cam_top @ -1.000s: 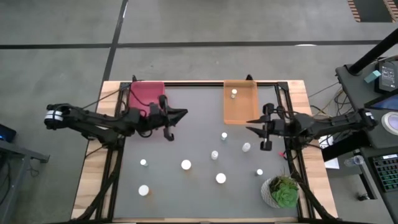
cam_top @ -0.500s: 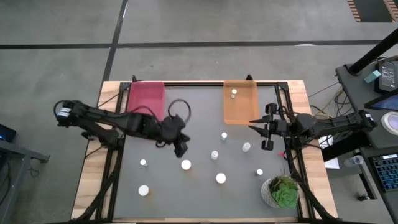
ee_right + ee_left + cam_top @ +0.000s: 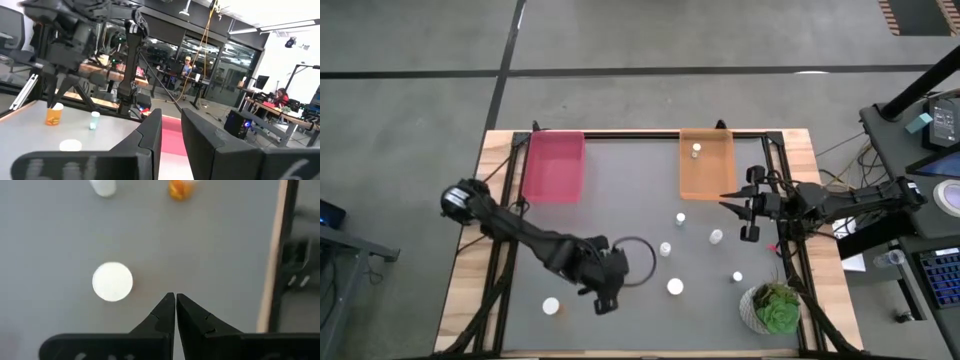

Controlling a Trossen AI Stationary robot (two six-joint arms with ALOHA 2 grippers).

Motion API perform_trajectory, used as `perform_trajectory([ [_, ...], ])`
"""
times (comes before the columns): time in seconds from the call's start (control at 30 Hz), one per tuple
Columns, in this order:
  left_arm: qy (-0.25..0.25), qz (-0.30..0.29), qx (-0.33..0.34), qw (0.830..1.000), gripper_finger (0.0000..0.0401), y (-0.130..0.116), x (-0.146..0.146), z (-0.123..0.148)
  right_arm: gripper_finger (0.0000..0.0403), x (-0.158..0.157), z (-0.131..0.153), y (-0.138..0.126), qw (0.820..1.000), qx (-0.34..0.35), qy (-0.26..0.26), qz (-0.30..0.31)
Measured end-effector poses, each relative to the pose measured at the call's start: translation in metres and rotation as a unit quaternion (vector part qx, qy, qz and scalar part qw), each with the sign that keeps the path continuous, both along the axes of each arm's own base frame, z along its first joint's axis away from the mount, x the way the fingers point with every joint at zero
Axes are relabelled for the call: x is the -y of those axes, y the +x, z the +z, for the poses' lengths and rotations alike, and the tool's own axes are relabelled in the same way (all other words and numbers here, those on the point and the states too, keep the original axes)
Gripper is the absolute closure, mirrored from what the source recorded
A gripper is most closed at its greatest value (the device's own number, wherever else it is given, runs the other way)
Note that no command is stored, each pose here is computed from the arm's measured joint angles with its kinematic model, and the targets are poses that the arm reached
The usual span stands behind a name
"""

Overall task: Pick and place medicine bottles into bin by pill shape (circle, oval)
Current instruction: Put the middle orange capsule bottle into the pink bin

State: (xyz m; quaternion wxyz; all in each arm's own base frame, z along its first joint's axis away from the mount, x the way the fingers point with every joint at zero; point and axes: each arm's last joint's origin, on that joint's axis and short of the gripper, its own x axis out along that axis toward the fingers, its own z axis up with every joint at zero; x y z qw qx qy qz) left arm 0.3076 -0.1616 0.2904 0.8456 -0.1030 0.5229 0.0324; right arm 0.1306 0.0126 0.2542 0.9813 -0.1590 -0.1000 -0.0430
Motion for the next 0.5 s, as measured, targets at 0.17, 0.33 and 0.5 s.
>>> perform_trajectory([
  [0.17, 0.054, -0.027, 0.002, 0.998, 0.0400, 0.004, 0.003, -0.010, 0.0339, 0.000, 0.000, 0.000, 1.000, 0.000, -0.002, 0.000],
  [0.33, 0.062, -0.023, -0.003, 0.998, 0.0396, 0.006, -0.002, -0.014, 0.0339, 0.000, -0.001, 0.001, 1.000, -0.003, -0.002, 0.000],
  [0.5, 0.065, -0.013, -0.010, 0.998, 0.0355, 0.006, -0.008, -0.021, 0.0339, 0.000, -0.003, 0.002, 1.000, -0.012, 0.000, 0.000],
])
